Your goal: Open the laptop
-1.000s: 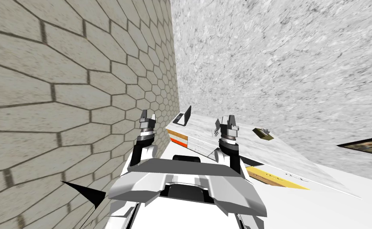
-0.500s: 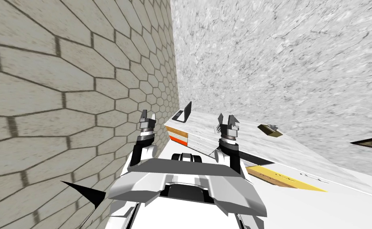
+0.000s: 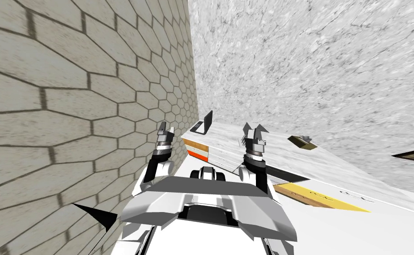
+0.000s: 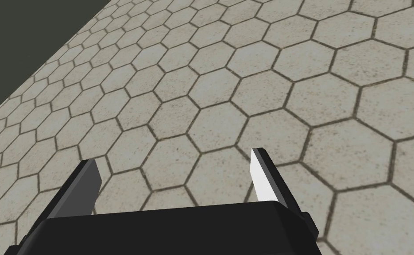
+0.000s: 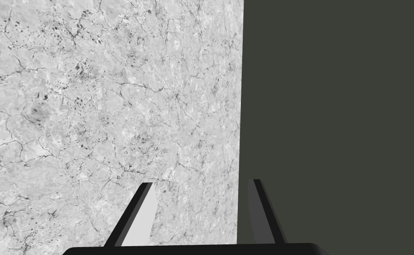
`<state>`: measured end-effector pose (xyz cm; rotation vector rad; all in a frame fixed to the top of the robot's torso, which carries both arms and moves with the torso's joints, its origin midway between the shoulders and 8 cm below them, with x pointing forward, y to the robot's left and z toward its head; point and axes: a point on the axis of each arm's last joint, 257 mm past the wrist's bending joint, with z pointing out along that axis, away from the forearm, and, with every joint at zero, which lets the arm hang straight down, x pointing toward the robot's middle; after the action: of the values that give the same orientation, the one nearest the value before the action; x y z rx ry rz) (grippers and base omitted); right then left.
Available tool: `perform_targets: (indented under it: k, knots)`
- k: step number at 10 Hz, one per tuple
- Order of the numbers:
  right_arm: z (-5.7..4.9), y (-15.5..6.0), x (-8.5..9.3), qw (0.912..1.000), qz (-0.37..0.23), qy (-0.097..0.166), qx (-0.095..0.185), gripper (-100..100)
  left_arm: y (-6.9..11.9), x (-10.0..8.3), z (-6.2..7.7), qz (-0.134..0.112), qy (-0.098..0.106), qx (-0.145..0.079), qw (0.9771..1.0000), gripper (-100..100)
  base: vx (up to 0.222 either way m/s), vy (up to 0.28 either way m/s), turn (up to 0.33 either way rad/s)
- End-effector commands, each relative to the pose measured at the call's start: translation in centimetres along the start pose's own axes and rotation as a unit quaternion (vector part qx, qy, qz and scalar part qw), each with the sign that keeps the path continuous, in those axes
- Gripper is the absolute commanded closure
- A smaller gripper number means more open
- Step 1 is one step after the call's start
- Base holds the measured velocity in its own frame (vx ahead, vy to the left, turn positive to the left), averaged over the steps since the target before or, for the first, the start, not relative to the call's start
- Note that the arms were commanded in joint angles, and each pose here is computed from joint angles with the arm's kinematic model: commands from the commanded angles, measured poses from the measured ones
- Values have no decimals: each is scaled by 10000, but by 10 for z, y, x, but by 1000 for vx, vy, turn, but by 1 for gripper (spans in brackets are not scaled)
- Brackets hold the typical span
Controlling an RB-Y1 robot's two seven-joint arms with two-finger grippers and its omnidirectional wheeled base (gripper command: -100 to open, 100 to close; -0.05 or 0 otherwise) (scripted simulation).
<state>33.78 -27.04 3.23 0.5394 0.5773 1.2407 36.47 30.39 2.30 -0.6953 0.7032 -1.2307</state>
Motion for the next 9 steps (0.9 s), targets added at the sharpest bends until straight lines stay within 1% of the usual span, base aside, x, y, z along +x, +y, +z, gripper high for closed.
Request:
perform_targets:
  k: [1, 4, 9]
  knots:
    - [0, 0, 0, 10000, 0, 0, 0, 0, 11, 1, 7, 97, 143, -154, 9997, -100, 7, -38, -34]
    - [0, 0, 0, 10000, 0, 0, 0, 0, 26, -2, 17, 164, 189, -375, 9990, -100, 12, -52, -50]
    - [0, 0, 0, 10000, 0, 0, 0, 0, 54, -11, 35, 199, 117, -794, 9966, -100, 18, -62, -55]
